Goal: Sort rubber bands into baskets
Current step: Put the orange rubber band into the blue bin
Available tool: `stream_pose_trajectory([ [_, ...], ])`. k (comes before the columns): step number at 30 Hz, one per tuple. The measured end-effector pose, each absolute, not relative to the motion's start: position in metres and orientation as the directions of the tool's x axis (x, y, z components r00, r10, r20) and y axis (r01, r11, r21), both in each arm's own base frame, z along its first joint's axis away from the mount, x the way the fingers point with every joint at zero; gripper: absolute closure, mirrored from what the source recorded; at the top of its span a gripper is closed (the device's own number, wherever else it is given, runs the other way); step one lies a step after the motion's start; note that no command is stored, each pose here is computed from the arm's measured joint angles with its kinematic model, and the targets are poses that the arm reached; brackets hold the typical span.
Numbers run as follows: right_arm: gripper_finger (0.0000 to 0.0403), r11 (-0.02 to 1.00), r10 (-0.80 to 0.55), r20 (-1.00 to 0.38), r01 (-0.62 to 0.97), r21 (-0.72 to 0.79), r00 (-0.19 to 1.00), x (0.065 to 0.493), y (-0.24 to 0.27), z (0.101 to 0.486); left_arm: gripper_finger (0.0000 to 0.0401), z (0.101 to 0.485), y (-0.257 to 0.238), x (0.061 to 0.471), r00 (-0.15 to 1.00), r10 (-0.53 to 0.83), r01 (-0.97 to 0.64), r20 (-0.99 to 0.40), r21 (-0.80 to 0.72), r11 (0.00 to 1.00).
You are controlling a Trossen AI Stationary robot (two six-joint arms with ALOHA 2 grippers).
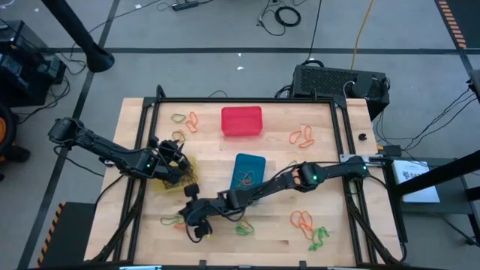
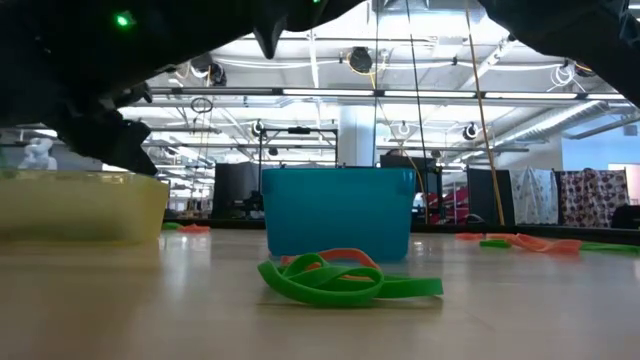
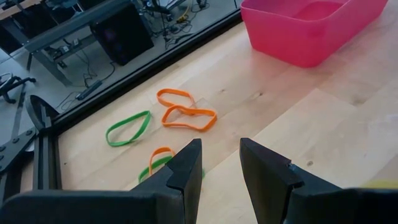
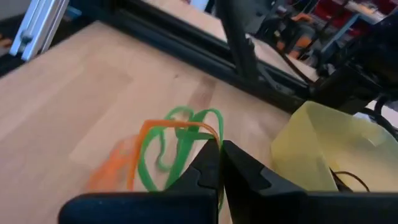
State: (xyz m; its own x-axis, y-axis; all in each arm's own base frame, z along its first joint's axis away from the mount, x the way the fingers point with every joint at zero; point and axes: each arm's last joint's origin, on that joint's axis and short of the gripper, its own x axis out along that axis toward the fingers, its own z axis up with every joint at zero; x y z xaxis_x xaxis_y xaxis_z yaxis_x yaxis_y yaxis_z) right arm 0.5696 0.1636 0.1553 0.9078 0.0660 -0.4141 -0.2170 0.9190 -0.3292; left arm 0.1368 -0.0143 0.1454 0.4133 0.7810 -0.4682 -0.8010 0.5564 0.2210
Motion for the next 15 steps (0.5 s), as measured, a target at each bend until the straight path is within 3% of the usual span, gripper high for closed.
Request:
stream_pose_trajectory([
  [6,0.0381,0.924,0.093,-0.436,-0.240,-0.297,0.895,0.567,0.170,0.152,0.0283,0.145,-0.014,0.137,0.413,0.781,-0.801,-0.468,0.221,0.556],
  [11,0.0335,0.917,0.115,-0.493,-0.283,-0.281,0.862,0.560,0.182,0.146,0.0283,0.145,-0.014,0.137,0.413,0.781,-0.801,-0.468,0.221,0.556],
  [15,0.0283,0.904,-0.105,-0.489,-0.122,-0.410,0.866,0.556,0.185,0.144,0.0283,0.145,-0.014,0.137,0.413,0.781,-0.801,-0.468,0.221,0.556],
])
